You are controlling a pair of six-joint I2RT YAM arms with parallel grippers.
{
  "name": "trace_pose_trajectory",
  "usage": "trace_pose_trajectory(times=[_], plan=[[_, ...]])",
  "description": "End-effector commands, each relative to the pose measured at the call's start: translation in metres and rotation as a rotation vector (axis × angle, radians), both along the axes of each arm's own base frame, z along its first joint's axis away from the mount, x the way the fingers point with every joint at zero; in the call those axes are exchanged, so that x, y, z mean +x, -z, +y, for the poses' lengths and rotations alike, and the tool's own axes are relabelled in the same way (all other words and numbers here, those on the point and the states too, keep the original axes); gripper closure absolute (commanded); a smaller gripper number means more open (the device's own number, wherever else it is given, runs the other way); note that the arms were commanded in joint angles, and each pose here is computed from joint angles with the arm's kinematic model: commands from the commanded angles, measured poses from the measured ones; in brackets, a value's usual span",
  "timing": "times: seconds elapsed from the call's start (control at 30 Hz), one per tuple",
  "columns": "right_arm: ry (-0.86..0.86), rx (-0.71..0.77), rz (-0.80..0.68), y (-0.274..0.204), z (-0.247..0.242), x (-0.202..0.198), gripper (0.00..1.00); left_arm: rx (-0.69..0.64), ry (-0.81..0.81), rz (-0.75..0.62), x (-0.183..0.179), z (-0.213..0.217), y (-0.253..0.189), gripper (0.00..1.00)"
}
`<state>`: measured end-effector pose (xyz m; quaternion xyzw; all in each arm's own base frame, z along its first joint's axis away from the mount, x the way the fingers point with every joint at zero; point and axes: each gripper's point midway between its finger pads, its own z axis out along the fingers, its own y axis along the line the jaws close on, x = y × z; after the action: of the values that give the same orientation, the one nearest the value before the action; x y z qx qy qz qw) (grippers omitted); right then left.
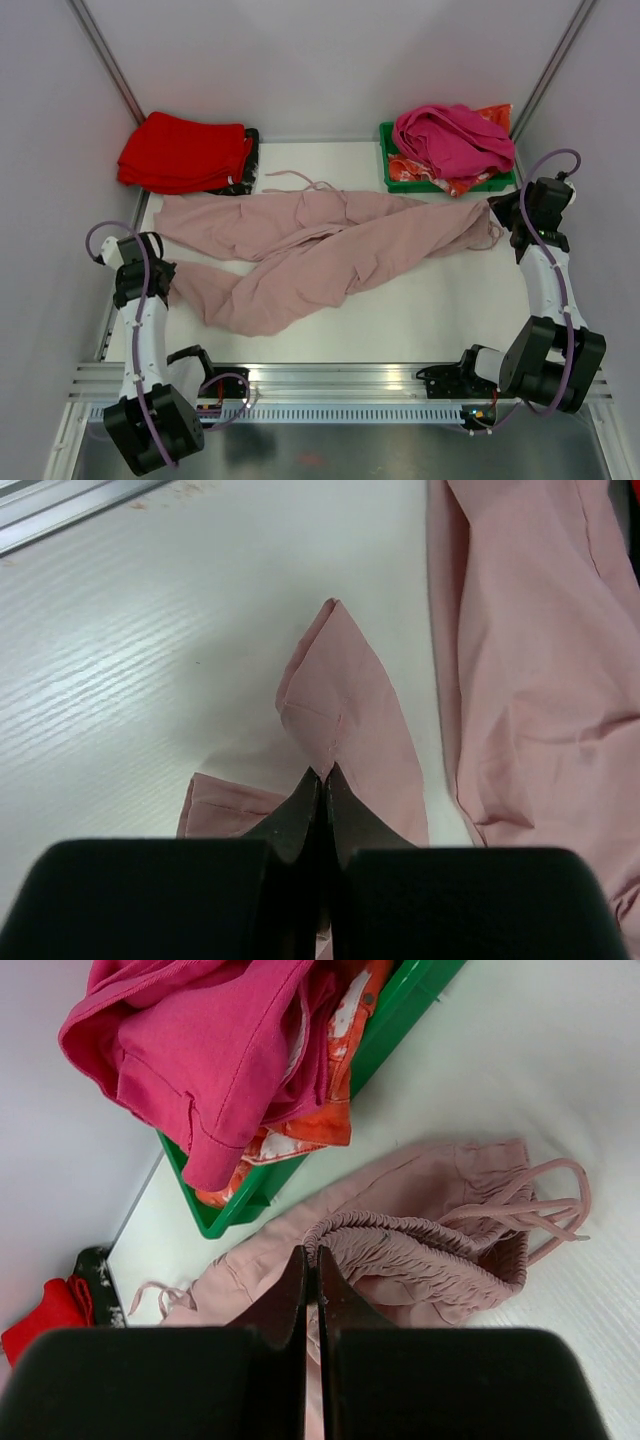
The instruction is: Fold and stack the trousers
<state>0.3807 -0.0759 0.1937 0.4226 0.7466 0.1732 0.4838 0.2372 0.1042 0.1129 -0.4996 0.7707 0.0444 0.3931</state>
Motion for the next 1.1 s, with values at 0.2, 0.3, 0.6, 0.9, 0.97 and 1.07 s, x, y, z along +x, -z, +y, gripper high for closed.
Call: trace_pose_trajectory(times=[0.2,0.3,0.6,0.9,0.97,1.07], plan=[[0.084,-0.022,0.019,0.008,-0.011,-0.020,1.00,-0.023,-0.120,-0.043,0.002,0.048,-0.025,0.98],[0.090,-0.026,0.041,0.014,-0.011,-0.026,1.00,-0.019,-0.094,-0.050,0.009,0.054,-0.031,0.98],[0.154,-0.021,0.212,0.051,-0.010,-0.070,1.00,0.001,-0.120,-0.008,0.012,0.074,-0.034,0.98],[0.103,-0.020,0.327,0.073,0.007,-0.112,0.77,-0.070,-0.076,-0.020,0.019,0.062,-0.046,0.02],[0.042,-0.002,0.295,0.063,0.017,-0.105,0.41,-0.103,-0.060,-0.038,0.016,0.052,-0.051,0.00],[-0.035,-0.016,0.210,0.023,0.025,-0.083,0.08,-0.138,-0.094,-0.031,0.001,0.040,-0.048,0.00]])
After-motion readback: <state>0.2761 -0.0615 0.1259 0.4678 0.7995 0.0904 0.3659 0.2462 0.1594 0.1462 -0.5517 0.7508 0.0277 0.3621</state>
